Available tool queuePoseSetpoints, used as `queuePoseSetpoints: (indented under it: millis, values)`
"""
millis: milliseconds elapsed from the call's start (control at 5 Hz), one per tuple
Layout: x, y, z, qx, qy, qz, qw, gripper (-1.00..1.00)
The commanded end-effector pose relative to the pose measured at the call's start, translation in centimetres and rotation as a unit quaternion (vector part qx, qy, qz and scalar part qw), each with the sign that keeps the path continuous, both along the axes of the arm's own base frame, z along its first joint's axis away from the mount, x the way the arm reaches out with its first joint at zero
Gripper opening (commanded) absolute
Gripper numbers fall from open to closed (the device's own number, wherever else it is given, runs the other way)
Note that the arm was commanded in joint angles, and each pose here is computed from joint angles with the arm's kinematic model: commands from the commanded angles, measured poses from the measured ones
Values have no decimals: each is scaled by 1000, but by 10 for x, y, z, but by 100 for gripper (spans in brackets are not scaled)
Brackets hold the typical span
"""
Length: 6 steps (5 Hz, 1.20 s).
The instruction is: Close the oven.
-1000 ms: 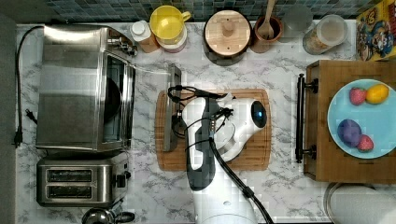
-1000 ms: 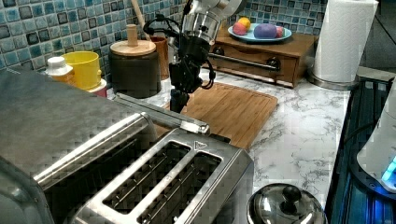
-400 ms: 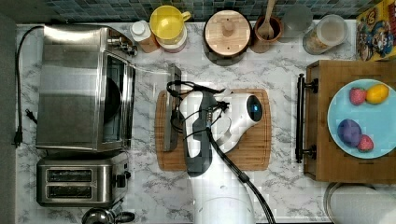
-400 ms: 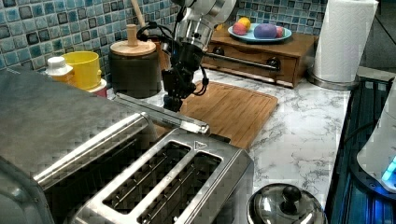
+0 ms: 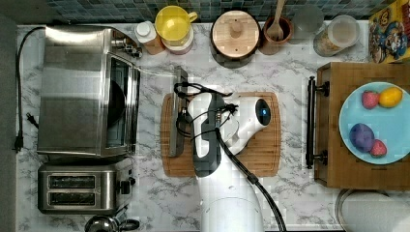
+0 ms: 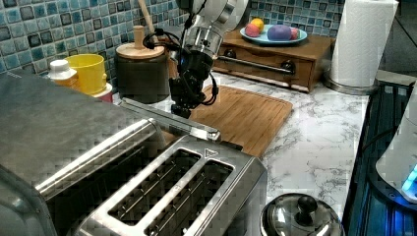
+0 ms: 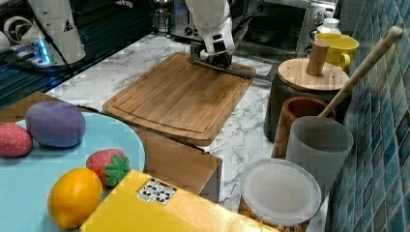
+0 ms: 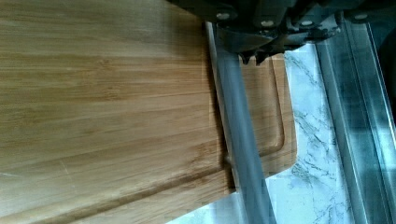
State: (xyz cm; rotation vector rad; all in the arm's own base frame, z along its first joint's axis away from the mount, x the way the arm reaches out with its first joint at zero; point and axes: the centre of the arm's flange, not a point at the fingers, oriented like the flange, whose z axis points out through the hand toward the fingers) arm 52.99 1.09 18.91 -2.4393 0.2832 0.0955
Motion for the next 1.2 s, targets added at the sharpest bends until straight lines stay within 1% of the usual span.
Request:
queuePoseSetpoints:
  millis: [200, 400, 600, 800, 1000, 1200]
  values:
    - [34, 100, 144, 40, -123, 71, 989, -100]
    - [30, 137, 164, 10, -127, 91, 988, -100]
    - [28, 174, 181, -40, -129, 103, 985, -100]
    - [32, 199, 184, -93, -105, 95, 986, -100]
    - [29, 197, 194, -77, -123, 82, 986, -100]
    - [31, 219, 216, -119, -132, 90, 980, -100]
